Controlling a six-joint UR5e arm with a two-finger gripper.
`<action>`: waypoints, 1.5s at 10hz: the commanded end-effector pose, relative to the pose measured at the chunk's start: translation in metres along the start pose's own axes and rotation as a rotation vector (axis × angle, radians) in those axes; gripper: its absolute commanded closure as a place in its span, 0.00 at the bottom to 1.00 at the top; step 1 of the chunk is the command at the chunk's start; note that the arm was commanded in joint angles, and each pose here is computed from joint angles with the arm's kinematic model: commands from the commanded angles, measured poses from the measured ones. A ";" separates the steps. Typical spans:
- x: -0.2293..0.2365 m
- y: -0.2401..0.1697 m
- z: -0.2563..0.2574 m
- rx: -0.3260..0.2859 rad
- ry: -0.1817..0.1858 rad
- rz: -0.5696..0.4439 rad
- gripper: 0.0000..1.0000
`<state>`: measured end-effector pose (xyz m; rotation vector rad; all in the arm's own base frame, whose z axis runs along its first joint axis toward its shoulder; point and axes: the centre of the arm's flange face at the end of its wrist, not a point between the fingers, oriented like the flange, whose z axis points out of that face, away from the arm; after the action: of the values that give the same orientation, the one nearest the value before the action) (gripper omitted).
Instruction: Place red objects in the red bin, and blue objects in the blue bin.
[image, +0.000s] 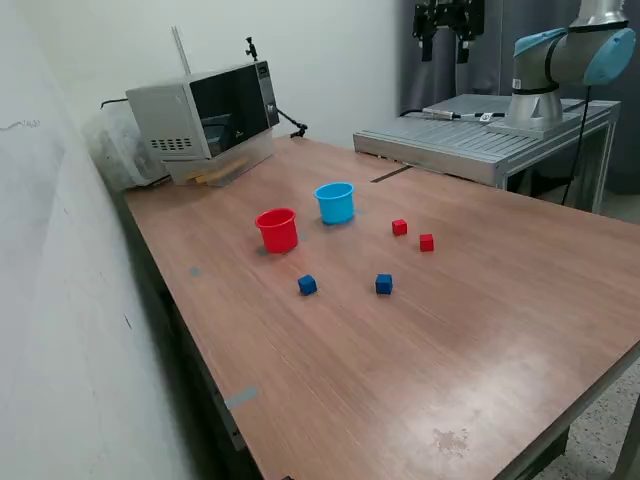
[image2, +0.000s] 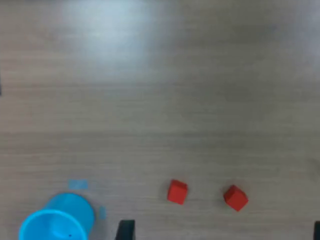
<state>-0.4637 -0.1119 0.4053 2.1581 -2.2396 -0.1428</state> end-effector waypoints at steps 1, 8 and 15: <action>0.006 0.040 0.101 0.014 0.020 0.038 0.00; -0.042 0.085 0.248 0.098 0.015 0.136 0.00; 0.005 0.096 0.298 0.094 0.046 0.081 0.00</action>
<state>-0.5801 -0.0909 0.1295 2.0840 -2.3461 0.0023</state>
